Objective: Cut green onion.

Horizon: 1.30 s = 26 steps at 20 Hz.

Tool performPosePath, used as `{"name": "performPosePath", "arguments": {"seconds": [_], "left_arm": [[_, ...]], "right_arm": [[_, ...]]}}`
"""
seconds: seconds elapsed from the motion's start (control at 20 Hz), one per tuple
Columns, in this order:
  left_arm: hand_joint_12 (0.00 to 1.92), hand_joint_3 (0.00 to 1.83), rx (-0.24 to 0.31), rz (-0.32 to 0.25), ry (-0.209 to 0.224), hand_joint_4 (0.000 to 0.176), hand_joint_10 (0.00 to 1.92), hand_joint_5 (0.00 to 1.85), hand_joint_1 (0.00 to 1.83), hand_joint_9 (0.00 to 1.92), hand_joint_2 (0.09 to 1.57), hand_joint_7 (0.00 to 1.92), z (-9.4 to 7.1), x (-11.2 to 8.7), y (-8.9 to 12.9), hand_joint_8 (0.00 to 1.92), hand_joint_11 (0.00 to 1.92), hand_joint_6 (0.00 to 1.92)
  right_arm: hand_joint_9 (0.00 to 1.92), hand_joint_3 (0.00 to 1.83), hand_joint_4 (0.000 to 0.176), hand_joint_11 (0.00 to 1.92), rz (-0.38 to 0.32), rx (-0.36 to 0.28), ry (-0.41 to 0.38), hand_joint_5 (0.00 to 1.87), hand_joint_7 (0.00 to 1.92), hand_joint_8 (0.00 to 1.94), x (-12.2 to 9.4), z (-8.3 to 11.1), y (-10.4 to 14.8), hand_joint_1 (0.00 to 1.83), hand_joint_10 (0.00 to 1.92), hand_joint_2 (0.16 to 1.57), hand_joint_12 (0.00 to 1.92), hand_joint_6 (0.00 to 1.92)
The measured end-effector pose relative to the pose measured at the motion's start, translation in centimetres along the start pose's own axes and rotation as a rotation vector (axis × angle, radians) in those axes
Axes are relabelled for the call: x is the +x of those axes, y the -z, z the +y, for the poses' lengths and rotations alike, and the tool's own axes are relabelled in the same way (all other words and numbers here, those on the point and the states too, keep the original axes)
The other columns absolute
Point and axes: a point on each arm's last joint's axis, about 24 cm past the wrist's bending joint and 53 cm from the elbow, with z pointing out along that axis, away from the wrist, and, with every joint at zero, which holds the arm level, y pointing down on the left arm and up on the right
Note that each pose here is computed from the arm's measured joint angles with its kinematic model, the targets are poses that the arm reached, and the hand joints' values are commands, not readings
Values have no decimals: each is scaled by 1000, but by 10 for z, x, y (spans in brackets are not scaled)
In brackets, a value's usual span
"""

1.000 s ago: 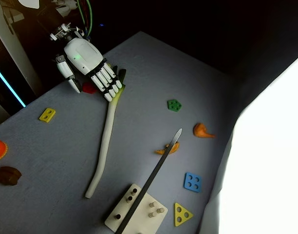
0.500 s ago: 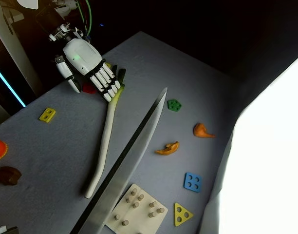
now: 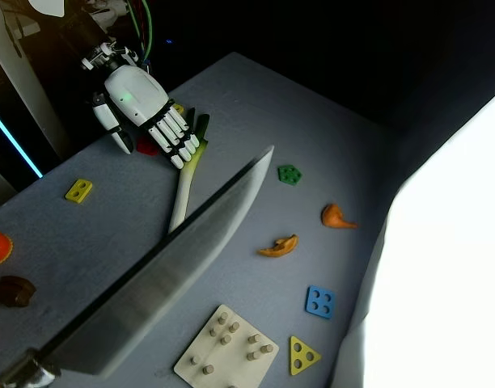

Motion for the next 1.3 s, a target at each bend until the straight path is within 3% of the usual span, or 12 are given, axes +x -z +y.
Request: {"name": "performPosePath", "arguments": {"seconds": [0.35,0.5,0.65,0.8,0.95,1.3], "left_arm": [[28,0,-6,5,1,0,8,49,458,66,1363,76,1,1,0,9,37,6],[257,0,-4,4,0,0,5,63,486,73,1343,85,1,1,0,6,0,2],[40,1,-3,1,-2,0,6,33,464,30,1343,47,1,0,0,4,0,3],[0,0,-7,8,-3,0,2,35,513,12,1329,51,2,2,0,4,0,5],[0,0,-8,9,-3,0,1,25,507,4,1339,39,2,2,0,3,0,1],[0,1,-10,10,-3,0,0,18,519,0,1345,27,2,2,0,3,0,6]], "right_arm": [[1483,5,176,1520,-28,32,0,1208,1404,1941,17,6,16,1543,1921,1141,1921,1921],[1483,3,176,1522,-8,24,6,1204,1409,1941,39,11,19,1552,1921,1138,1921,1921],[1477,6,176,1517,15,43,-8,1221,1409,1941,53,12,20,1549,1921,1144,1921,1921],[1488,7,176,1526,16,105,-29,1196,1403,1941,55,1,23,1548,1921,1148,1921,1921],[1479,11,176,1522,-4,150,40,1148,1396,1941,57,-4,24,1535,1921,1158,1921,1921],[1510,4,176,1556,-28,182,68,1197,1421,1941,60,-1,32,1555,1921,1144,1921,1921]]}}
